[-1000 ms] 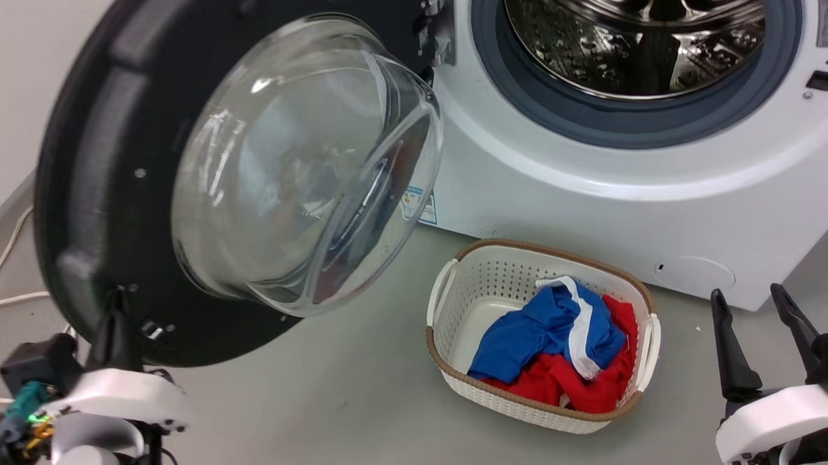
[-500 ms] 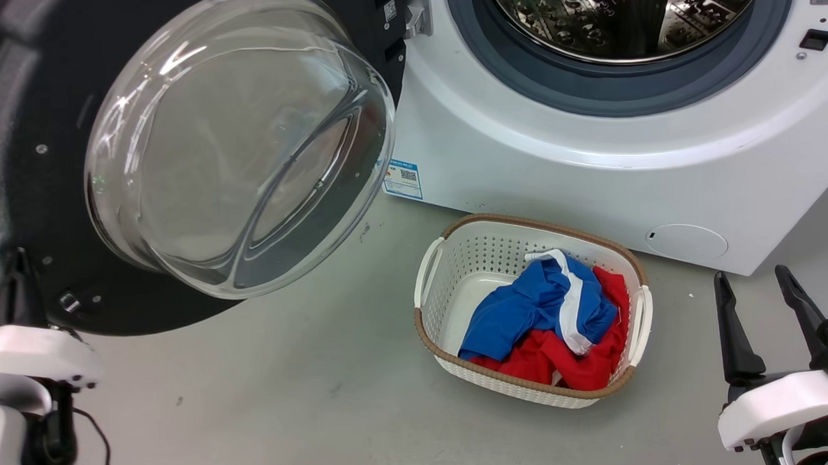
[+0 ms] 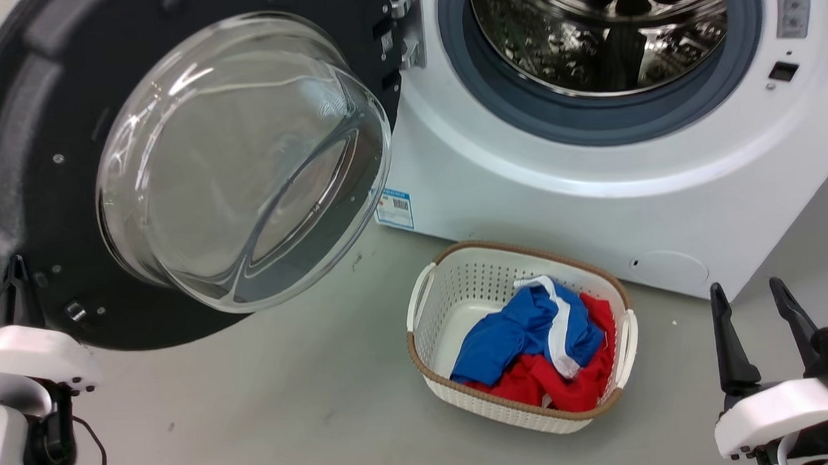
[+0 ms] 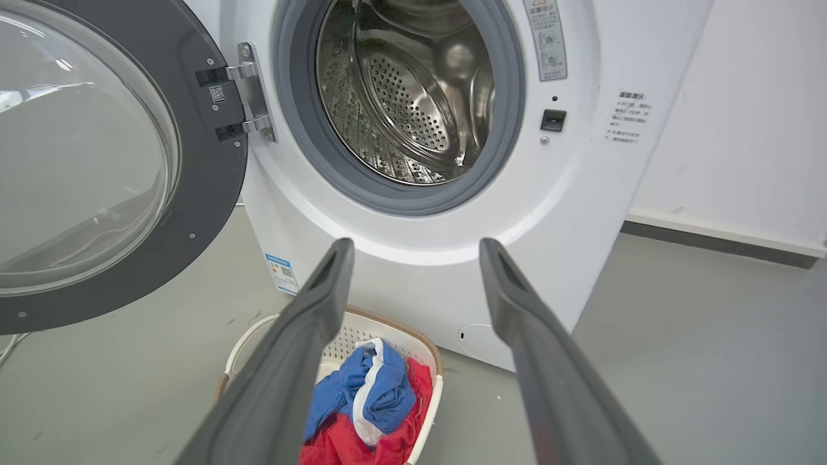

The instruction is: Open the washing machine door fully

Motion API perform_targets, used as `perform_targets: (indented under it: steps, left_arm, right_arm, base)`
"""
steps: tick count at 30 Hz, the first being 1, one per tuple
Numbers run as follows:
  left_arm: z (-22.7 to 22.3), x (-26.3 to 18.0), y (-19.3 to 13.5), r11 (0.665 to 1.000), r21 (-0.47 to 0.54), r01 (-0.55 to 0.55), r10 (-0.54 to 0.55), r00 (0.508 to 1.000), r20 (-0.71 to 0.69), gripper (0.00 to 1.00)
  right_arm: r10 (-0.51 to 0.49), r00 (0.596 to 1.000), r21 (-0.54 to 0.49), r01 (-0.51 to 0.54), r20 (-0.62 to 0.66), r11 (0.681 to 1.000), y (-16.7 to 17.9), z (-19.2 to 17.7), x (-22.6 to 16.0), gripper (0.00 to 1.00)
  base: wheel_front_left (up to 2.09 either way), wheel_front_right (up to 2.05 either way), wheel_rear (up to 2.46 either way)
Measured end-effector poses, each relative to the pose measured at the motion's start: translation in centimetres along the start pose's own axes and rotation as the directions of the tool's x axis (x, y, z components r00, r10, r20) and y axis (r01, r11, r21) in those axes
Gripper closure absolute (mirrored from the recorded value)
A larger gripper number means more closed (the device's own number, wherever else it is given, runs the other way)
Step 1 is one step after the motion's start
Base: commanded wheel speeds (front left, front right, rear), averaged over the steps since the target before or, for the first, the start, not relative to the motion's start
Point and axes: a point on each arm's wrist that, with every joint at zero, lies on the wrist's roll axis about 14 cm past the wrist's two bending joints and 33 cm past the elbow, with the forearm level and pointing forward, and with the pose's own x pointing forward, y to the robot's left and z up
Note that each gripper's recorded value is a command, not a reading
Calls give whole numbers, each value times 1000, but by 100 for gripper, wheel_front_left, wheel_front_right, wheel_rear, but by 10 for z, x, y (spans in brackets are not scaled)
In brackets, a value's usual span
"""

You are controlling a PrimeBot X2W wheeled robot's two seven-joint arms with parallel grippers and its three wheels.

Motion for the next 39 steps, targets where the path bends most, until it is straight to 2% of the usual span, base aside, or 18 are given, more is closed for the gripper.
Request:
perform_targets:
  steps: [8, 15, 20, 24, 25, 27, 29, 30, 39]
  left_arm:
    - [12, -30, -21, 998, -27, 50, -48, 996, 72, 100]
    - [1, -62, -77, 982, -52, 184, -182, 982, 43, 100]
    - [2, -81, -133, 940, -60, 336, -334, 942, 37, 100]
    - [-5, -93, -174, 892, -74, 445, -446, 895, 12, 100]
    - [-5, -94, -183, 882, -72, 467, -467, 884, 13, 95]
    - [-4, -93, -197, 865, -71, 497, -498, 867, 17, 57]
    - [-7, -93, -211, 846, -73, 527, -528, 849, 13, 12]
    - [-8, -93, -216, 839, -74, 539, -540, 842, 13, 0]
    - [-17, -95, -253, 789, -51, 612, -613, 790, 4, 0]
  right_arm:
    - [-28, 999, 5, 28, 42, 1000, -6, 14, -22, 0]
    - [-69, 995, 9, 68, 71, 998, -16, 23, -40, 0]
    - [-106, 992, 8, 105, 68, 994, -26, 23, -54, 0]
    - [-133, 989, 10, 133, 70, 991, -33, 23, -63, 0]
    - [-140, 988, 10, 139, 69, 990, -35, 23, -66, 0]
    - [-155, 986, 12, 155, 67, 988, -39, 22, -71, 0]
    - [-175, 982, 14, 174, 64, 985, -44, 21, -77, 0]
    - [-182, 981, 15, 181, 61, 983, -45, 20, -80, 0]
    - [-253, 966, 23, 252, 54, 967, -62, 16, -105, 0]
  base:
    - [0, 0, 0]
    - [0, 0, 0]
    - [0, 0, 0]
    - [0, 0, 0]
    - [0, 0, 0]
    - [0, 0, 0]
    - [0, 0, 0]
    - [0, 0, 0]
    - [0, 0, 0]
